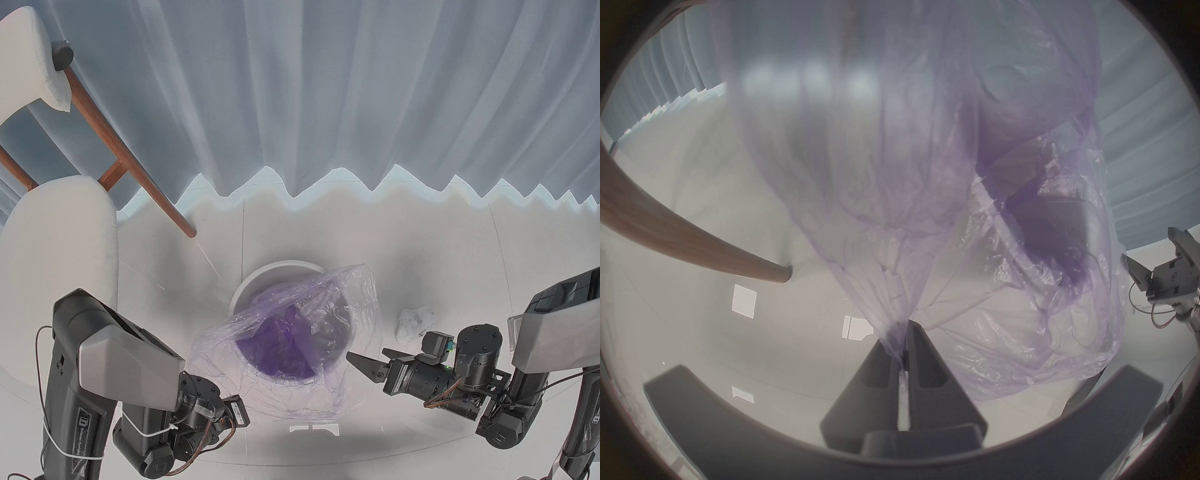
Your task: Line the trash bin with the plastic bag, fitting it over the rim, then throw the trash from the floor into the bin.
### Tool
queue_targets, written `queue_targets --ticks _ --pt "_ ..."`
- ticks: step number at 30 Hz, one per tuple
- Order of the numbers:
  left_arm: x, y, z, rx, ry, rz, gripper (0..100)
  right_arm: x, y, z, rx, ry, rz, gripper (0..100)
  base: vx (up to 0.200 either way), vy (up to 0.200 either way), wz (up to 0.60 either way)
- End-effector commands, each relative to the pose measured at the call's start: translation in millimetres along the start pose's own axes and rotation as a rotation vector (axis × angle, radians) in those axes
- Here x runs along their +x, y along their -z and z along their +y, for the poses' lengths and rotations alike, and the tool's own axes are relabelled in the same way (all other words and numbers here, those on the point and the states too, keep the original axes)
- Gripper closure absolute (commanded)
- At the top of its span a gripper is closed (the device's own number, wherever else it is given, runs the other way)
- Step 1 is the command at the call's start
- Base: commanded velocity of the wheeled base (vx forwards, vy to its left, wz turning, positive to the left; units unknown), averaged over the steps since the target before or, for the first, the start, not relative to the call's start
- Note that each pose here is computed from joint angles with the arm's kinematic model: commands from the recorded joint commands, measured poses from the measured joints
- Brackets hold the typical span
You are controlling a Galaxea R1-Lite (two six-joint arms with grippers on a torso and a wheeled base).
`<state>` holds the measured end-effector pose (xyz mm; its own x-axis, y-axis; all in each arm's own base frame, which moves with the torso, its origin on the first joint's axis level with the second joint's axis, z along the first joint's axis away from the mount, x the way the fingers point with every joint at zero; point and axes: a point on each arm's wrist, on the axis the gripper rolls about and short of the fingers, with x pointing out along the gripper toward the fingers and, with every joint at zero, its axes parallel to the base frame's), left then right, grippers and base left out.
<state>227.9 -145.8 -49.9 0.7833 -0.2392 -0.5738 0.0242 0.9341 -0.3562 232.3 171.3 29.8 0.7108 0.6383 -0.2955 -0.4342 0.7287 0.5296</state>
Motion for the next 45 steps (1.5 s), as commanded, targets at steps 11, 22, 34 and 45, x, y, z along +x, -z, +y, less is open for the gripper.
queue_targets --ticks 11,22,34,45 --pt "15.6 8.1 3.6 0.043 -0.014 0.016 100 1.0 -3.0 0.1 -0.001 -0.009 -0.019 0 0.0 0.0 0.0" --pt "-11.5 11.6 -3.1 0.086 -0.014 0.032 0 -0.2 -4.6 0.8 0.001 -0.011 -0.025 0 0.0 0.0 0.0" --pt "-162.1 -46.4 -51.6 0.015 0.372 -0.312 0 1.7 -6.5 -1.3 0.012 -0.011 -0.031 0 0.0 0.0 0.0" --pt "-239.5 -102.7 -76.1 0.088 0.883 -0.575 0 -61.3 -61.2 53.9 0.142 -0.204 -0.125 0 0.0 0.0 0.0"
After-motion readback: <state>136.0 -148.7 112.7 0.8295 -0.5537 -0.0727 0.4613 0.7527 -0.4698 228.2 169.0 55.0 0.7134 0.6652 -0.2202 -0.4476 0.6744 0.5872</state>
